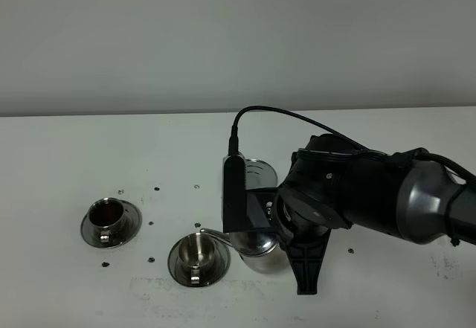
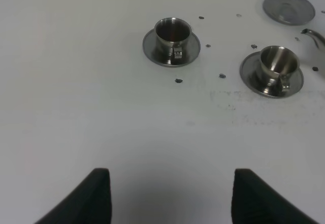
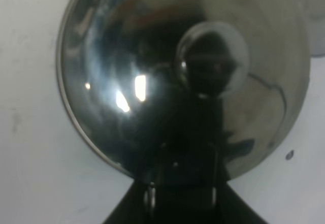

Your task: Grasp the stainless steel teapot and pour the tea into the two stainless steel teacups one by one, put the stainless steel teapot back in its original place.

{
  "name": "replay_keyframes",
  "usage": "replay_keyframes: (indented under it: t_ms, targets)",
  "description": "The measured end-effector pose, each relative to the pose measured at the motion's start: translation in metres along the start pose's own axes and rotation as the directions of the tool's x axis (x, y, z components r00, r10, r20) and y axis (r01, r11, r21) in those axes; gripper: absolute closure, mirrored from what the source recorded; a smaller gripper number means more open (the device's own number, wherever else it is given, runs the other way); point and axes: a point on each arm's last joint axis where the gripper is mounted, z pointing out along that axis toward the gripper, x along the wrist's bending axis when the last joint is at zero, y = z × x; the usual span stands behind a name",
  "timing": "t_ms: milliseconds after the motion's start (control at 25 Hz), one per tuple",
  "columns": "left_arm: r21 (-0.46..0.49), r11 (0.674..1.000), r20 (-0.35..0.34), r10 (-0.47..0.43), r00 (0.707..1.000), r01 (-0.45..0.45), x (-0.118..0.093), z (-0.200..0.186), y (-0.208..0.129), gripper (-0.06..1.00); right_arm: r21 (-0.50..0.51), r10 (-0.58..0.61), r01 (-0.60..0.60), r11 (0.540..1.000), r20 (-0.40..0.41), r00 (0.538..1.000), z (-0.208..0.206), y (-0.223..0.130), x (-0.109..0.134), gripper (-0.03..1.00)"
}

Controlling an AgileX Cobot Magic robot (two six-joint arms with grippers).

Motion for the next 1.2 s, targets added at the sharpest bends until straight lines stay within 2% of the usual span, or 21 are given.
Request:
replay_keyframes:
  t_ms: [360, 640, 1200]
  targets:
    - [0.008, 1.000, 0.000, -0.001, 1.000, 0.001, 0.000, 0.001, 0.001, 0.37, 0.049, -0.087, 0.087, 0.995, -0.005, 0.996, 0.013, 0.011, -0.012, 0.77]
    - [0.008, 1.000, 0.000, -0.001, 1.000, 0.001, 0.000, 0.001, 0.001, 0.37, 0.055, -0.216, 0.216, 0.975, -0.004, 0.976, 0.012, 0.011, -0.014, 0.77]
    - [0.008, 1.000, 0.000, -0.002, 1.000, 0.002, 0.000, 0.001, 0.001, 0.37, 0.080, -0.306, 0.301, 0.950, 0.057, 0.950, 0.011, 0.011, -0.020, 0.77]
